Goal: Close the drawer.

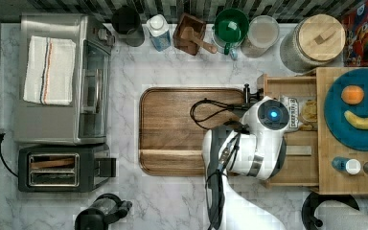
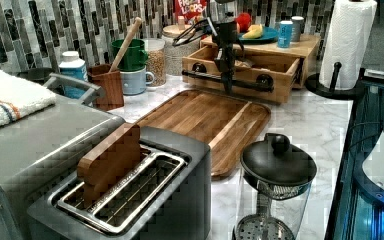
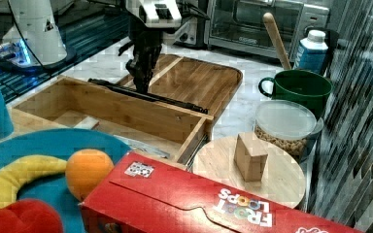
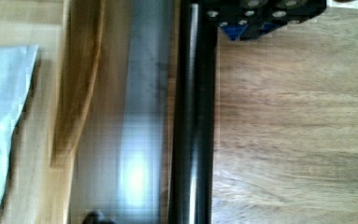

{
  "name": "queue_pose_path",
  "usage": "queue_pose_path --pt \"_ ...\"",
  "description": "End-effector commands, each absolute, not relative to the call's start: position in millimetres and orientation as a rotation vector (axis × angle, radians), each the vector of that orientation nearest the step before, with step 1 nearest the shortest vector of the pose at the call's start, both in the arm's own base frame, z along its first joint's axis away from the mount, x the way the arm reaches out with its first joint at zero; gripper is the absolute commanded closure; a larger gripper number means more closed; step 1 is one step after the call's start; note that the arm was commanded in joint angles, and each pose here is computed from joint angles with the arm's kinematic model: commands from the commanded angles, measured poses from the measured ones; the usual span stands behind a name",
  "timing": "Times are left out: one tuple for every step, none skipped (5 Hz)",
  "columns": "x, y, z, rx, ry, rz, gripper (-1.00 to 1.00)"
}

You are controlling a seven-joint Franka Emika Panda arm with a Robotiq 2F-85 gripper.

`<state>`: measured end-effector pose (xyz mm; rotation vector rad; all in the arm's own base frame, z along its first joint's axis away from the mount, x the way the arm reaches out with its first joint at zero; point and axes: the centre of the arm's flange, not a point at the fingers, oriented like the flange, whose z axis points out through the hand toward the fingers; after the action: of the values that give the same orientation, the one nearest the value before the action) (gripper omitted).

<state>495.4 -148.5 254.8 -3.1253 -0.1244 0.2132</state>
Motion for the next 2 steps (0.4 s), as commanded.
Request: queue_pose_path --pt "529.9 -285.3 286.6 -3.166 -0.210 -0.075 1.00" --pt "529.9 -317.0 284.7 -3.152 -0.147 -0.074 1.00"
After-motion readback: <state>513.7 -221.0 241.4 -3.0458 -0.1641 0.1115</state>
